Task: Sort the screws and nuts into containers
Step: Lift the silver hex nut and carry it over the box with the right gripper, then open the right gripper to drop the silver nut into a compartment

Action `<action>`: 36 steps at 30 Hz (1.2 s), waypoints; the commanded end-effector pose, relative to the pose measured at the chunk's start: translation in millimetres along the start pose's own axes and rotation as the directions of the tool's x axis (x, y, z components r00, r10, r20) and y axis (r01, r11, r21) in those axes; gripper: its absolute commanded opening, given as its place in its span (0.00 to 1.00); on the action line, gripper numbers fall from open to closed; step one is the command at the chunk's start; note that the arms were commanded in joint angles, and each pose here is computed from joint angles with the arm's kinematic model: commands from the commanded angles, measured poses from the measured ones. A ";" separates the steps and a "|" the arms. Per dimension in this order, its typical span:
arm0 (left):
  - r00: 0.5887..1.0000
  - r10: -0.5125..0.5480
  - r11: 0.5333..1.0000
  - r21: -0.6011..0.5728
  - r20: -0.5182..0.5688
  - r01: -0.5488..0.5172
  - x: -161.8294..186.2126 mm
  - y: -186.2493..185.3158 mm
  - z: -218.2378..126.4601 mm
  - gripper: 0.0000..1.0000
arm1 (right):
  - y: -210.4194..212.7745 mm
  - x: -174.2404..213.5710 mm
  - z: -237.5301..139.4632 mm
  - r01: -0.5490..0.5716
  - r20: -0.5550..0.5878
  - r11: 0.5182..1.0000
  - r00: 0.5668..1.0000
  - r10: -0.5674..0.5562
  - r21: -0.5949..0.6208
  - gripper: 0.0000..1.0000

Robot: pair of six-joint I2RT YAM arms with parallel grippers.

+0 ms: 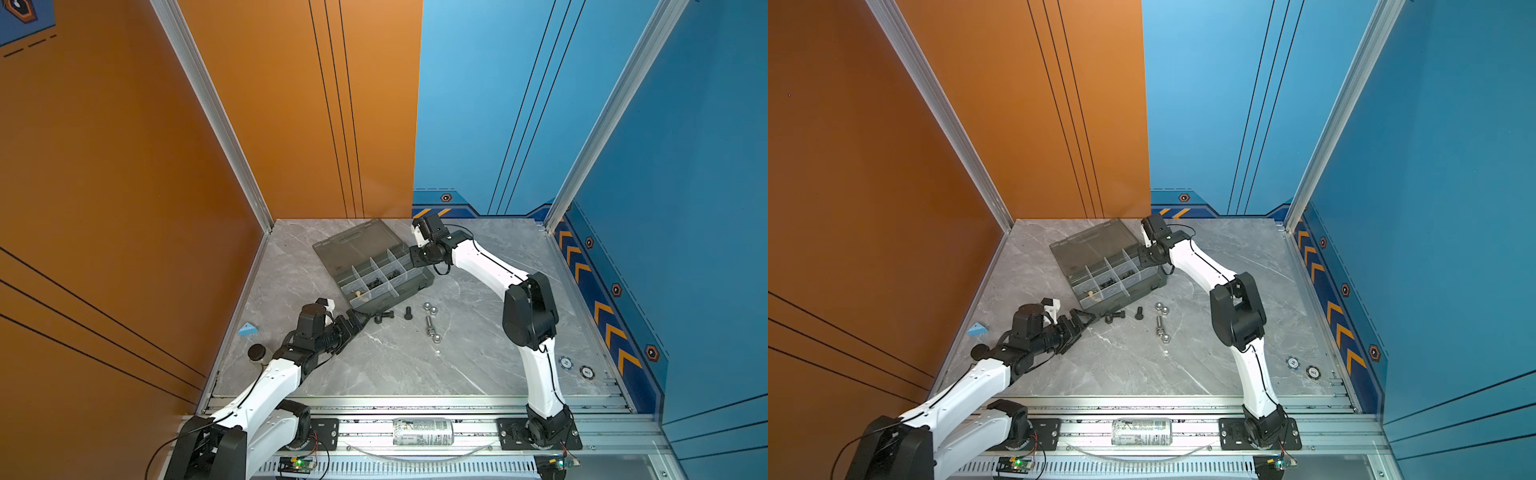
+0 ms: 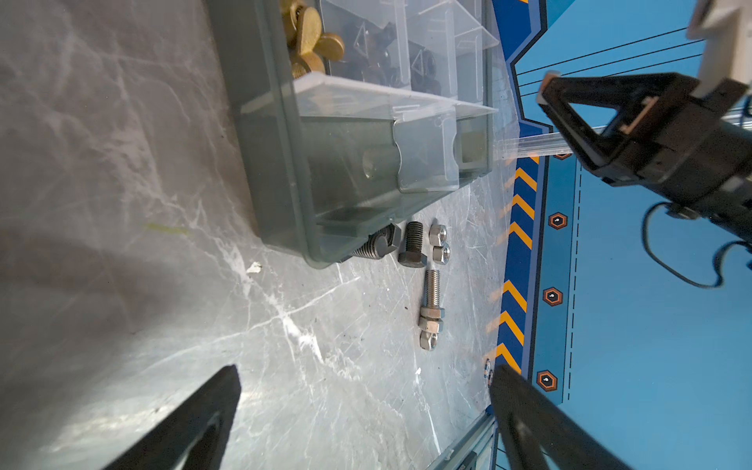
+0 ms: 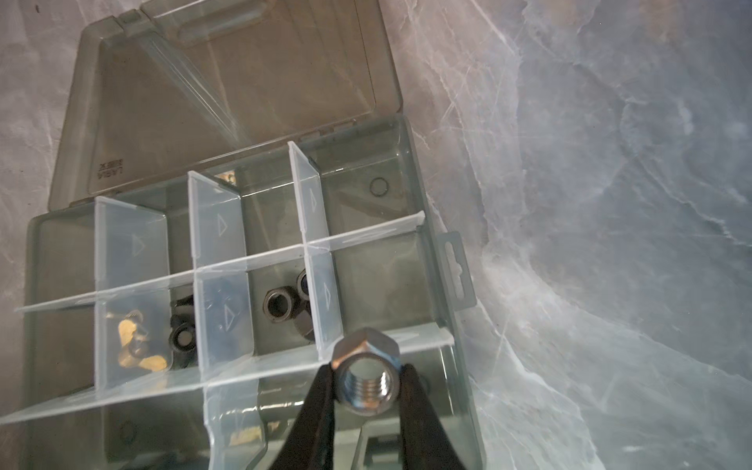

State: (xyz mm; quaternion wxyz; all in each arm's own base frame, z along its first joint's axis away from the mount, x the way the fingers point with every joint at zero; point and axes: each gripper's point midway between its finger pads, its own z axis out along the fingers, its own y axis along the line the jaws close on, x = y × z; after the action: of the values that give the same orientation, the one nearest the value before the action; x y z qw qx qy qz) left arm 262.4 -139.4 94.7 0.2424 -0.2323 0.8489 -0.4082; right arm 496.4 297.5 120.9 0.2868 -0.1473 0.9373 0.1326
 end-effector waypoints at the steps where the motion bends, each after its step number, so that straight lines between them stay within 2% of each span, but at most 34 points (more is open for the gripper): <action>1: 1.000 0.018 1.000 0.005 -0.005 -0.018 0.9 -5.9 -4.9 0.98 | 5.0 -8.8 4.4 -0.035 0.004 0.999 0.999 0.035 -0.011 0.05; 7: 1.000 0.012 1.000 -0.003 0.003 -0.012 1.0 -4.1 -8.2 0.98 | 4.3 0.5 22.0 -0.051 -0.039 0.998 0.998 0.051 -0.020 0.07; 14: 1.000 0.007 1.000 -0.001 -0.002 -0.007 3.1 -5.0 -9.3 0.98 | 5.6 6.8 22.0 -0.064 -0.067 0.997 0.996 0.062 -0.035 0.19; 18: 1.000 0.004 1.000 0.003 0.002 -0.004 4.1 -6.0 -11.3 0.98 | 6.0 6.4 20.2 -0.076 -0.070 0.996 0.995 0.073 -0.038 0.31; 25: 1.000 -0.004 1.000 -0.004 0.005 0.004 6.7 -4.2 -16.0 0.98 | 11.1 4.5 14.0 -0.067 -0.071 0.995 0.996 0.062 -0.070 0.39; 31: 1.000 -0.001 1.000 -0.003 0.004 0.001 7.5 -3.4 -16.1 0.98 | 20.9 12.4 -9.5 -0.022 -0.082 0.996 0.997 0.015 -0.086 0.42; 36: 1.000 -0.005 1.000 -0.003 -0.014 0.005 9.1 -2.2 -11.1 0.98 | 20.9 36.4 -39.3 -0.011 -0.106 0.998 0.994 0.003 -0.068 0.44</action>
State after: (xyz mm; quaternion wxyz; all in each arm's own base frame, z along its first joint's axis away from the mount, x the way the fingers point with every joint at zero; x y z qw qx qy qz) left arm 249.6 -137.7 103.7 0.2413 -0.2330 0.8479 -0.4106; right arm 462.6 301.7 104.2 0.2225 -0.1473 0.9507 0.1582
